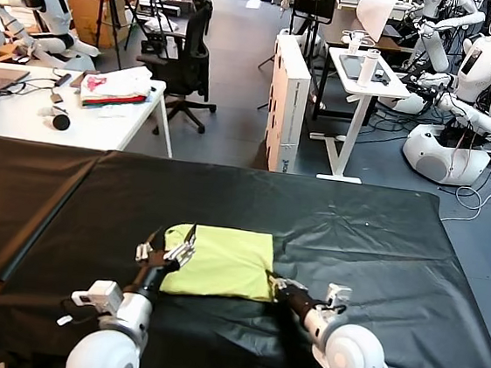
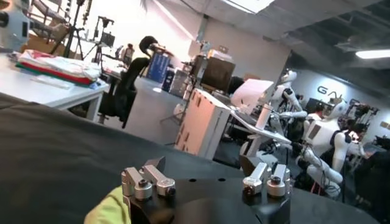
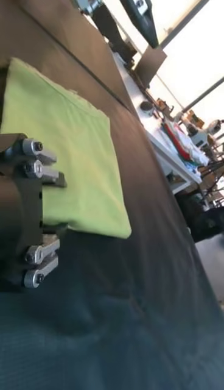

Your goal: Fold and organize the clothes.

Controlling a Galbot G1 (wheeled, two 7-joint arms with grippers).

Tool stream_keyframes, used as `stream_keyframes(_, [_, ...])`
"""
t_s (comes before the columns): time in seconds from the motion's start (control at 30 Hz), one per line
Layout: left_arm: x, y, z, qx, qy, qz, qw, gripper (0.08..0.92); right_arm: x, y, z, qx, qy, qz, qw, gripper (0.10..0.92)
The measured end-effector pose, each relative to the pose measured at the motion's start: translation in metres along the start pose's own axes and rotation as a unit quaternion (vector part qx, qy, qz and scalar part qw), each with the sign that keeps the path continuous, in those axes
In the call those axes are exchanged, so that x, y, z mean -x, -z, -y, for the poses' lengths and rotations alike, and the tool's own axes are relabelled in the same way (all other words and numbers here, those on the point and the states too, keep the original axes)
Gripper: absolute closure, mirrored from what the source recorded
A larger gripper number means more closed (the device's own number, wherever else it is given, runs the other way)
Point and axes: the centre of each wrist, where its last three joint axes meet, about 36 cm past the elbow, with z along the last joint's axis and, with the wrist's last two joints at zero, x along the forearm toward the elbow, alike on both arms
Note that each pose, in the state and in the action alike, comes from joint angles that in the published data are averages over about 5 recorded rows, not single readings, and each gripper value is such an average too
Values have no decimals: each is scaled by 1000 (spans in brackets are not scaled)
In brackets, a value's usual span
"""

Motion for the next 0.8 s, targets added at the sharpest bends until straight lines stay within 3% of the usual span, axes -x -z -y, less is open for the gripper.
stream_keyframes(0.37, [3, -1, -10, 6, 12, 6, 1000, 92, -39, 10, 23, -59, -46, 23, 997, 845])
stream_keyframes(0.47, [2, -2, -12, 15, 15, 9, 1000, 92, -50, 13, 27, -89, -31, 55, 994, 710])
stream_keyframes(0.7, [-8, -2, -25, 59, 29, 8, 998, 92, -78, 14, 44, -200, -40, 164, 965, 266])
stream_keyframes(0.8, [-17, 2, -36, 82, 36, 3, 996, 92, -90, 10, 52, -236, -61, 204, 948, 148])
